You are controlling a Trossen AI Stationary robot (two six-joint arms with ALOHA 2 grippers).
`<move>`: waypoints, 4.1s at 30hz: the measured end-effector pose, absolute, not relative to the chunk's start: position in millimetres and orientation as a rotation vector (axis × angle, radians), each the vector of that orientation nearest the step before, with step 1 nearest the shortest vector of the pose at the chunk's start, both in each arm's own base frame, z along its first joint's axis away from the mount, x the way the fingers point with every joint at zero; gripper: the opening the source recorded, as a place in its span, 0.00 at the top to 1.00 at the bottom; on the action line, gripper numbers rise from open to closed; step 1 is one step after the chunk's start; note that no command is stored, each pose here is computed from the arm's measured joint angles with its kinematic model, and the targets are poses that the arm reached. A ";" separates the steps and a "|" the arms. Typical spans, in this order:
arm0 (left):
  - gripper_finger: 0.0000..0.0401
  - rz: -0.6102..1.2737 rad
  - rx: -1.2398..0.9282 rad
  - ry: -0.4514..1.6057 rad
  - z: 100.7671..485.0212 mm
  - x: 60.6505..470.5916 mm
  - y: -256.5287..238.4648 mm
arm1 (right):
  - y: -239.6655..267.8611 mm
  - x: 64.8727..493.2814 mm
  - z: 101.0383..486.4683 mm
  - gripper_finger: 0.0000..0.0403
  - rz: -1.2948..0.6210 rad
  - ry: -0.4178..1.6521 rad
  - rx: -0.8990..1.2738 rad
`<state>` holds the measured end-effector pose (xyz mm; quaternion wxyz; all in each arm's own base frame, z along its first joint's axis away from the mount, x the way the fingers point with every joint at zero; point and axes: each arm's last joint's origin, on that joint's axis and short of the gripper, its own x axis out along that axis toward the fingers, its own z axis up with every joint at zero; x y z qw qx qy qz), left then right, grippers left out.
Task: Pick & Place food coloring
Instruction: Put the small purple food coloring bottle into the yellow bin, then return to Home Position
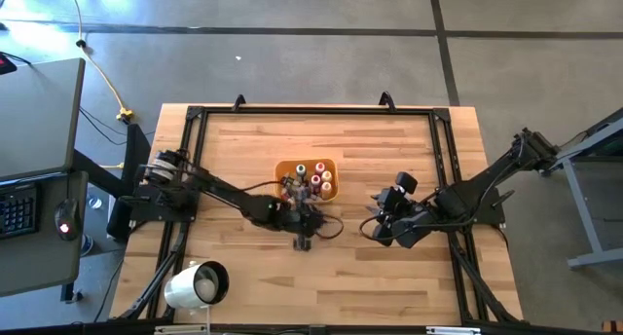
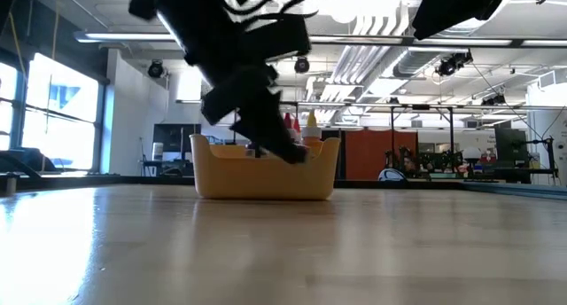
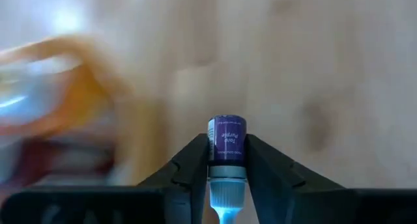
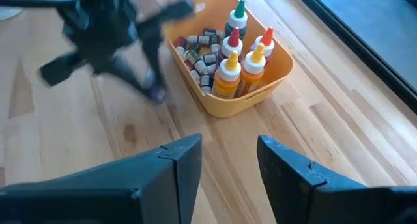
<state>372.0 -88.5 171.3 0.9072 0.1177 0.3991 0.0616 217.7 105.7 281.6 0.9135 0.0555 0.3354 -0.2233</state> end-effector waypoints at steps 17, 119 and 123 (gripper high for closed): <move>0.77 0.609 0.313 0.945 193.7 353.5 -49.8 | 105.9 218.0 281.6 0.65 -0.460 0.688 0.120; 0.50 -0.089 0.098 0.016 181.9 88.4 -24.1 | 50.8 74.8 191.5 0.65 0.203 -0.154 -0.080; 0.50 -0.101 0.081 0.034 180.1 88.4 -24.4 | 52.9 77.0 179.7 0.65 0.204 -0.136 -0.088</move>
